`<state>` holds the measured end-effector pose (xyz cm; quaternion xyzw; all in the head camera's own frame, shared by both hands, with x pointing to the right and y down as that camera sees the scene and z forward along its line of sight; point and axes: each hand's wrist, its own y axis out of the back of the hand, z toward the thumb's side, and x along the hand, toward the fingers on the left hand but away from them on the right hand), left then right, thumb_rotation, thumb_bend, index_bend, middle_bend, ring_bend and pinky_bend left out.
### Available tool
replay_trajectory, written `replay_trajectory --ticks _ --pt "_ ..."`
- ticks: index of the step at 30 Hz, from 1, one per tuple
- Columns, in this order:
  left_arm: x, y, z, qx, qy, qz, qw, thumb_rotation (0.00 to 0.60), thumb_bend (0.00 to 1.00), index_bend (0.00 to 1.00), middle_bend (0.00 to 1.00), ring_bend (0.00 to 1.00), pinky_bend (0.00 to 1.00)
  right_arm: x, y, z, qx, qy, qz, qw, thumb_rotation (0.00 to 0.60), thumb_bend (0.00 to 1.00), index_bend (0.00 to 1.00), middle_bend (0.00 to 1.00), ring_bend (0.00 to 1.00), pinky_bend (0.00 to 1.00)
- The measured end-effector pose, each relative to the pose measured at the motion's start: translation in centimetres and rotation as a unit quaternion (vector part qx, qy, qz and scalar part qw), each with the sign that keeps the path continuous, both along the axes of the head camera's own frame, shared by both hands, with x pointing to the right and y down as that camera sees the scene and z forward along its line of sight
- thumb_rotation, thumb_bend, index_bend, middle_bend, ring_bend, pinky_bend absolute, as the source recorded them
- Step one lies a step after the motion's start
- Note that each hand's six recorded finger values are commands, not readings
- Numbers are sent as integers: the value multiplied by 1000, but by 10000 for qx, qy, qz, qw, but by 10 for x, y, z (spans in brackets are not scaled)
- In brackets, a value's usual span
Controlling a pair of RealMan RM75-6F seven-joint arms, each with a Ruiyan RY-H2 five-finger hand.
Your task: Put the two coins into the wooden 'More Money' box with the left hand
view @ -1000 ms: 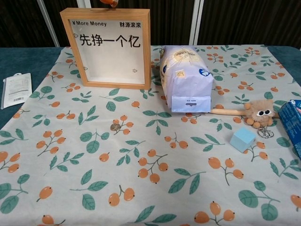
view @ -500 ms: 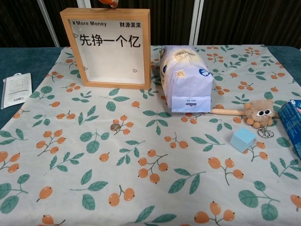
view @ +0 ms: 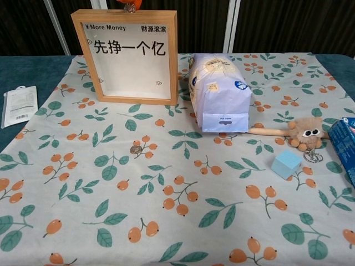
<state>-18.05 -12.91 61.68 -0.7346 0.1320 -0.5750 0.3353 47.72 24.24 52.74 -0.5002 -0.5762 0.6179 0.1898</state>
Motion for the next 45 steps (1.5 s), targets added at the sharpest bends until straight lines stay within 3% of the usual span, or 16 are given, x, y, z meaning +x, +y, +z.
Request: replay_trajectory --ticks 16,30,39,45 --pt "-1 3 -5 -16 -22 17 10000 600 537 535 59 0 0 0 0 0 5 27 24 10000 600 369 124 78 65 0" --pt "0 5 -14 70 54 37 10000 600 506 509 58 0 0 1 -1 -1 30 76 60 9999 600 369 125 78 65 0" --pt "-1 8 -46 629 595 68 9962 600 411 484 57 0 0 2 -1 -1 35 67 63 10000 600 369 125 78 65 0" --pt "-22 36 -65 1259 1074 99 9862 600 365 479 56 0 0 2 -1 -1 47 59 81 9999 600 369 125 78 65 0"
